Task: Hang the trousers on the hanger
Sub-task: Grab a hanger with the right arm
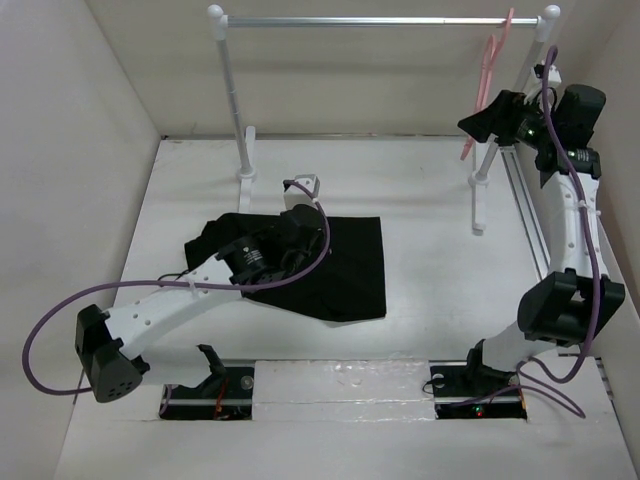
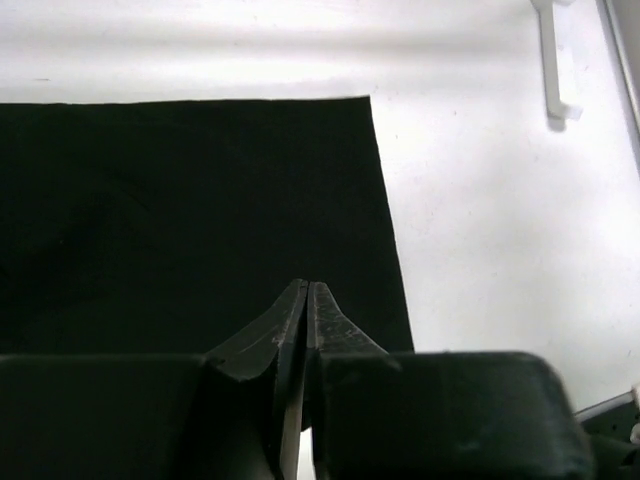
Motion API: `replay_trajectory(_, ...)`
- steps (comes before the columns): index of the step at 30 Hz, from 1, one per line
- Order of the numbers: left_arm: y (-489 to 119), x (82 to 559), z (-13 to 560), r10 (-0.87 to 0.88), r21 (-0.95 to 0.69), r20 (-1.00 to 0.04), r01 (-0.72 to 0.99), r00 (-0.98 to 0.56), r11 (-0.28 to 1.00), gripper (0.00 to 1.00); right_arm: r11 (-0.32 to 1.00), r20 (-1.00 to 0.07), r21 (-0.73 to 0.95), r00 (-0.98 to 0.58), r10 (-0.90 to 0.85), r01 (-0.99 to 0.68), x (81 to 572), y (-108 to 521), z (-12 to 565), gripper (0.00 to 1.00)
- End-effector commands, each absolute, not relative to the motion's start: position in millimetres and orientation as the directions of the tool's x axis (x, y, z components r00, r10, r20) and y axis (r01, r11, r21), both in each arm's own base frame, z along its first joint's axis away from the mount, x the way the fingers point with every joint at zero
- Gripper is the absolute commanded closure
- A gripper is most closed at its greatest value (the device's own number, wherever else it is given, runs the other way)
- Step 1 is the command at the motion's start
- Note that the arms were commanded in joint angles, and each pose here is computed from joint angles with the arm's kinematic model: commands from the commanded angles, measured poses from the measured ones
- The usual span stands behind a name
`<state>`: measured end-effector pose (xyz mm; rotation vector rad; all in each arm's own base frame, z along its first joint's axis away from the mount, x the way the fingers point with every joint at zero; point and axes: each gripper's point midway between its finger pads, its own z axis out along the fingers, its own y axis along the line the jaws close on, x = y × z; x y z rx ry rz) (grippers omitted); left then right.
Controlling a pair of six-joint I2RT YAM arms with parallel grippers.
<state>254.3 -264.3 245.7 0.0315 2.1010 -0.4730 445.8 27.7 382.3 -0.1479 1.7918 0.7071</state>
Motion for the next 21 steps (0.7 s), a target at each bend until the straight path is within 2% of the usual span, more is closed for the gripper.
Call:
replay_trajectory(1,-272.7,250.9,243.0,-0.149,-0.338,-0.815,0.251,-0.561,0.907,0.96,0.756,-0.935,0.353,-0.233,0.267,-0.552,442.7,45.0,415.5,0.15)
replay_trajectory(2,-273.9,250.8,241.8,-0.146,-0.339,-0.813,0.254,-0.563,0.906,0.9,0.74,-0.924,0.38,-0.26,0.28,-0.555,444.1,47.0,403.8,0.19)
replay_trajectory(5,-276.8,251.0,244.0,-0.15,-0.347,-0.814,0.264,-0.561,0.9,0.86,0.71,-0.913,0.409,-0.267,0.31,-0.573,445.3,58.0,402.7,0.29)
replay_trajectory(6,-277.9,251.8,244.4,-0.145,-0.343,-0.814,0.265,-0.562,0.901,0.86,0.705,-0.907,0.421,-0.275,0.319,-0.571,445.4,58.5,400.7,0.43)
replay_trajectory(11,-279.1,253.2,242.5,-0.135,-0.333,-0.81,0.258,-0.57,0.907,0.84,0.705,-0.913,0.408,-0.241,0.33,-0.58,442.0,59.1,415.8,0.74)
replay_trajectory(13,-276.0,255.7,241.9,-0.148,-0.328,-0.808,0.227,-0.571,0.917,0.82,0.703,-0.921,0.386,-0.216,0.323,-0.597,439.3,60.4,428.4,0.79)
replay_trajectory(15,-273.8,259.4,249.0,-0.174,-0.335,-0.809,0.197,-0.561,0.922,0.69,0.706,-0.929,0.367,-0.193,0.317,-0.606,435.6,61.1,438.4,0.87)
replay_trajectory(17,-275.9,260.4,259.2,-0.188,-0.348,-0.811,0.199,-0.554,0.916,0.5,0.711,-0.938,0.339,-0.159,0.309,-0.616,431.1,61.7,452.0,0.91)
replay_trajectory(21,-297.2,265.2,308.9,-0.237,-0.421,-0.816,0.261,-0.527,0.868,0.47,0.72,-0.948,0.307,-0.136,0.286,-0.622,414.6,64.3,460.8,0.99)
